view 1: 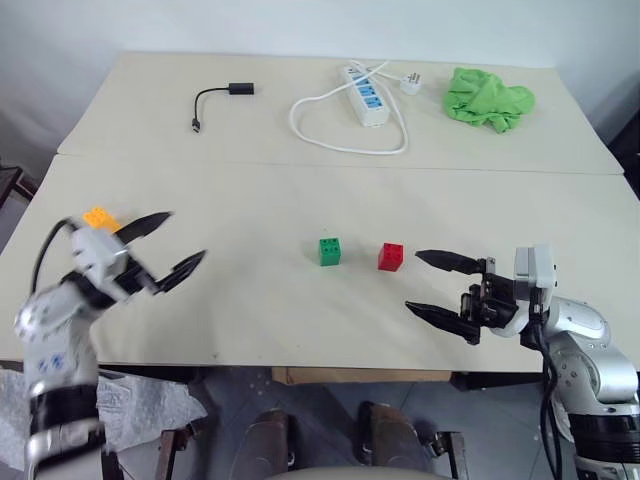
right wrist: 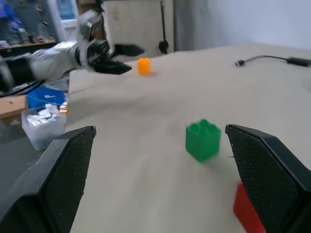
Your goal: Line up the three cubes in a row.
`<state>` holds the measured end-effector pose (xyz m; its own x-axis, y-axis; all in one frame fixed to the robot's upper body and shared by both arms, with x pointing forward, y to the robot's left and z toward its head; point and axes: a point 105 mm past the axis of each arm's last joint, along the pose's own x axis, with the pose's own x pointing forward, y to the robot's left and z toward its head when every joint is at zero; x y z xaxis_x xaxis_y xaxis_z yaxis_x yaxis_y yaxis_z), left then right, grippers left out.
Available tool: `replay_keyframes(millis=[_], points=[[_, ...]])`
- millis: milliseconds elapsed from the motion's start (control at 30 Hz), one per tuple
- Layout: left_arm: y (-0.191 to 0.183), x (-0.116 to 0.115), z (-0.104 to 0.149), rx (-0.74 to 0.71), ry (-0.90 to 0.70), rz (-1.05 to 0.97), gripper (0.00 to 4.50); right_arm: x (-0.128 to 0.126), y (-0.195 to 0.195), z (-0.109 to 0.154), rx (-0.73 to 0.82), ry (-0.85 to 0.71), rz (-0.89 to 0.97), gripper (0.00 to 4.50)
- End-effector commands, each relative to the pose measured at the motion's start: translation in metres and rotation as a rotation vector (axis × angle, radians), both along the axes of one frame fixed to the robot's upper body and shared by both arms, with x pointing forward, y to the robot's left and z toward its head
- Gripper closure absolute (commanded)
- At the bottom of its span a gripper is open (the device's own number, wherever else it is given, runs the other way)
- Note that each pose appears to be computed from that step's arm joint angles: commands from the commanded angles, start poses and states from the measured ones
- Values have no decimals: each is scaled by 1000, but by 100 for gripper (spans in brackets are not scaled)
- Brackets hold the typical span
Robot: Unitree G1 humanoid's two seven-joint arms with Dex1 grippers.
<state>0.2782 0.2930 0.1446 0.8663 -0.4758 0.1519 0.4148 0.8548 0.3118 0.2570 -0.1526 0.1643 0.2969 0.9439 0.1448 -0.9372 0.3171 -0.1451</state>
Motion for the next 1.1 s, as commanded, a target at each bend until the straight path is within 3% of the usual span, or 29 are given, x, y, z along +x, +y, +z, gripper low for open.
replay_keyframes(millis=[33,200,400,500,600,933,1100], points=[[38,-34,5,-111,-73,294,12,0,11,10,15,-55,50,0],[75,-85,-24,-259,-48,620,12,4,22,17,21,-93,77,0],[88,-90,-33,-339,-36,717,12,5,26,16,18,-89,89,0],[87,-76,-29,-313,-20,697,12,6,27,16,13,-88,90,0],[72,-41,-17,-291,-2,650,12,6,24,13,0,-79,82,0],[44,29,-10,-420,79,888,12,1,26,6,-7,-30,105,0],[47,53,-6,-481,86,1005,12,0,28,5,-9,-27,112,0]])
